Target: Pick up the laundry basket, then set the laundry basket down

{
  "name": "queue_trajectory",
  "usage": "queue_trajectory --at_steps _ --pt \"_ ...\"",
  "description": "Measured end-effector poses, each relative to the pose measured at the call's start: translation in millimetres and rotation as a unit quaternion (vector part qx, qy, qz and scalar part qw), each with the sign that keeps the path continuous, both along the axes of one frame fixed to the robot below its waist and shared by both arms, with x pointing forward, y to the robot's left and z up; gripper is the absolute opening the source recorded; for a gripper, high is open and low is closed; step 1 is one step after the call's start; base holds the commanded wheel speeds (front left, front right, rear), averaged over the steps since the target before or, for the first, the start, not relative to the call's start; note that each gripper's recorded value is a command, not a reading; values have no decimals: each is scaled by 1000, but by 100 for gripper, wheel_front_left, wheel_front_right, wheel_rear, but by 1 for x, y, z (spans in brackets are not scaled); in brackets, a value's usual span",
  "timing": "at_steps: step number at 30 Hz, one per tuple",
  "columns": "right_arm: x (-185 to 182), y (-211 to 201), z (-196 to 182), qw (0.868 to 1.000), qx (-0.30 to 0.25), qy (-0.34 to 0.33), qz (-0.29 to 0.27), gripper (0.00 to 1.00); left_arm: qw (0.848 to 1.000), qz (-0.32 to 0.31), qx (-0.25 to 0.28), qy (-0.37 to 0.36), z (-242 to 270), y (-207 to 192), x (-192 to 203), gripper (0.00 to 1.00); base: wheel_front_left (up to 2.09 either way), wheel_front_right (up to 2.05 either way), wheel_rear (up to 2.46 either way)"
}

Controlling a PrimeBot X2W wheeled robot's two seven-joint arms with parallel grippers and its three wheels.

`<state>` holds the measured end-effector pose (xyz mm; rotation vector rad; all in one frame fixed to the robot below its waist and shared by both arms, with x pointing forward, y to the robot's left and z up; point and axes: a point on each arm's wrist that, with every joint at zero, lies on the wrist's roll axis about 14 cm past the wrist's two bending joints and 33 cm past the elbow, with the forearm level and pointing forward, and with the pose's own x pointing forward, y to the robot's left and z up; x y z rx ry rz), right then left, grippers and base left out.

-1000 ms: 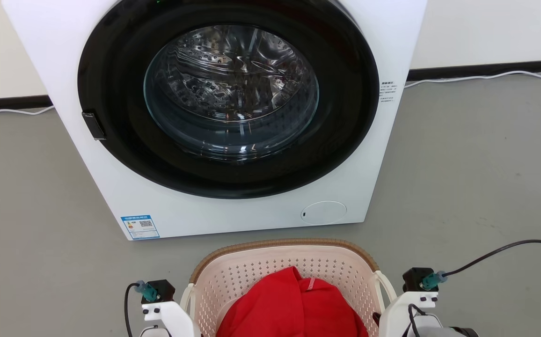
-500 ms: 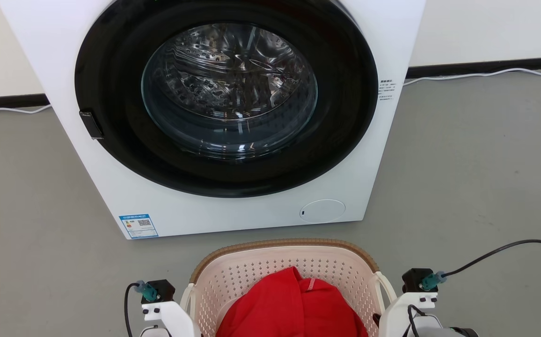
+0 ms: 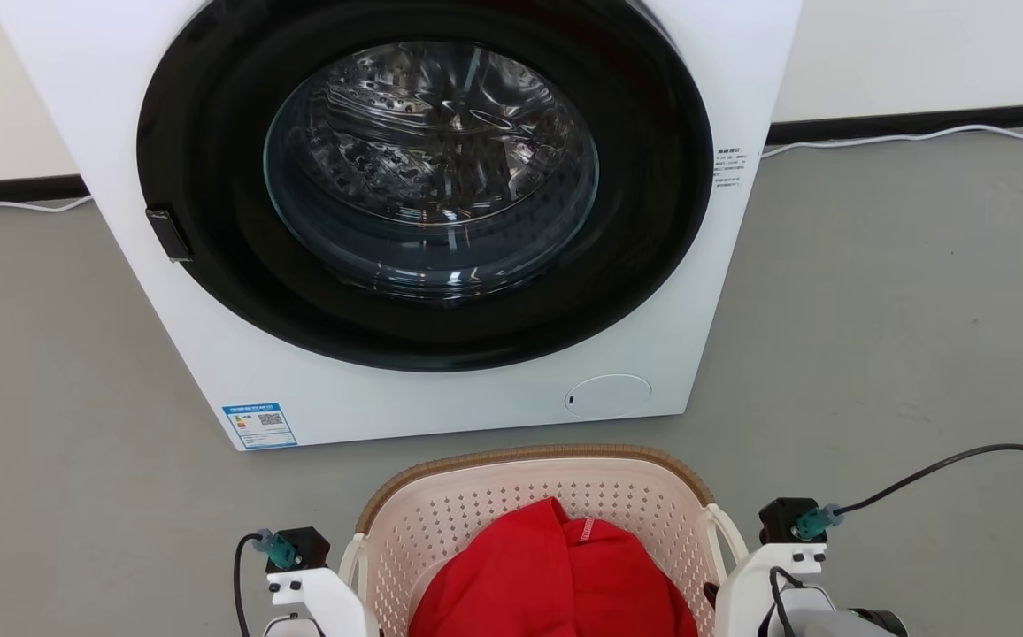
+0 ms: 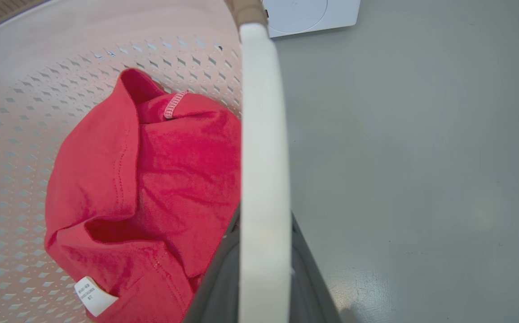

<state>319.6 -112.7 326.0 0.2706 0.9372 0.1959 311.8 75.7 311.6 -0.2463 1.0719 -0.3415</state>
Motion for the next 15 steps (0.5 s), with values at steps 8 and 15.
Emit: queue_trajectory --at_steps 8,15 --pt "-1 0 -2 1000 0 4 0 0 1000 -1 0 2 -1 -1 0 0 0 0 0" --pt "-3 -1 -3 1000 -1 6 1 0 1000 -2 0 3 -2 -1 0 0 0 0 0"
